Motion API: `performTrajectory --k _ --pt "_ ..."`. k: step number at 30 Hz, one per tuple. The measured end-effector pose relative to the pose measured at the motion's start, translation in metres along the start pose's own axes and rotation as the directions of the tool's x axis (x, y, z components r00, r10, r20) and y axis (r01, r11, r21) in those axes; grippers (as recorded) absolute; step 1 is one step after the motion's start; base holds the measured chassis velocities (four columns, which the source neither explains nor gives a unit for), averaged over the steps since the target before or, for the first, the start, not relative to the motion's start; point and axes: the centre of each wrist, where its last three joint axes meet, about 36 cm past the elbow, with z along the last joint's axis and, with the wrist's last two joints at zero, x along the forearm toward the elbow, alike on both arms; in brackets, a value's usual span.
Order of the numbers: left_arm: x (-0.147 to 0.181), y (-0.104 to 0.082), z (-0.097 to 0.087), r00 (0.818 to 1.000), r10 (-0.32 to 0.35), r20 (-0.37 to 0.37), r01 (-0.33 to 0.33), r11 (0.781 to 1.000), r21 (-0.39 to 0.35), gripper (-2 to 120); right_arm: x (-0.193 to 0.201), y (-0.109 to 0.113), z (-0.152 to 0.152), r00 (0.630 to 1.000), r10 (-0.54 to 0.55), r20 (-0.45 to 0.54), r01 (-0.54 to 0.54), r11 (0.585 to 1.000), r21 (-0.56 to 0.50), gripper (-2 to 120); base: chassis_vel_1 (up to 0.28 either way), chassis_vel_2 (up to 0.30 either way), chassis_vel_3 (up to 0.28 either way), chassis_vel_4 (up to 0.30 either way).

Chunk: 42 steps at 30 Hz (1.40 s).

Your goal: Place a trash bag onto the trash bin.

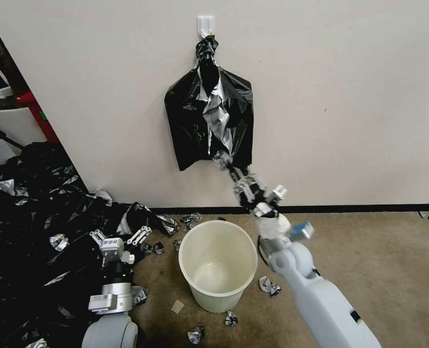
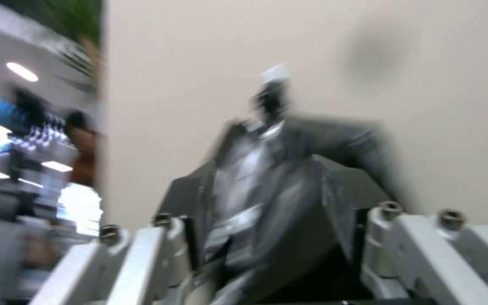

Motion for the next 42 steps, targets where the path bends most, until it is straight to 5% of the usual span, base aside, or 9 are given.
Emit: performTrajectory --k 5,9,11,13,16,21,26,33,42 --pt "0.001 -0.001 0.002 1.0 0.002 -0.005 -0.002 1.0 0.001 100 0.003 0.005 -0.026 0.995 0.101 0.019 -0.102 0.975 0.198 65 0.0 0.0 0.0 0.0" --pt "0.003 -0.004 0.003 1.0 0.002 -0.012 -0.002 1.0 0.002 100 -0.02 0.019 -0.06 0.987 0.158 0.003 -0.148 0.912 0.383 78 0.0 0.0 0.0 0.0" --pt "0.005 -0.005 0.004 1.0 -0.001 -0.017 0.001 1.0 0.001 100 -0.037 0.033 -0.072 0.991 0.116 -0.06 -0.075 0.879 0.471 86 0.0 0.0 0.0 0.0" --pt "0.008 -0.004 0.002 1.0 -0.011 -0.019 0.011 1.0 -0.007 100 -0.067 0.056 -0.08 0.967 0.121 -0.224 0.042 0.792 0.609 97 0.0 0.0 0.0 0.0" --pt "0.008 -0.003 0.001 1.0 -0.025 -0.017 0.025 1.0 -0.013 100 -0.085 0.066 -0.08 0.958 0.14 -0.251 0.065 0.745 0.663 100 0.0 0.0 0.0 0.0" --pt "0.01 -0.002 0.001 0.999 -0.048 -0.02 0.047 0.999 -0.023 100 -0.116 0.073 -0.085 0.945 0.146 -0.294 0.107 0.71 0.696 100 0.0 0.0 0.0 0.0" --pt "0.012 -0.001 0.001 0.997 -0.067 -0.025 0.066 0.997 -0.029 100 -0.14 0.068 -0.101 0.87 0.206 -0.449 0.202 0.68 0.704 100 0.0 0.0 0.0 0.0" --pt "0.01 0.001 0.002 0.996 -0.082 -0.023 0.081 0.996 -0.036 100 -0.145 0.064 -0.102 0.804 0.265 -0.532 0.252 0.658 0.709 99 0.0 0.0 0.0 0.0" --pt "0.008 -0.003 0.008 0.996 -0.082 -0.031 0.081 0.996 -0.03 100 -0.155 0.048 -0.106 0.785 0.311 -0.536 0.281 0.591 0.756 82 0.0 0.0 0.0 0.0"
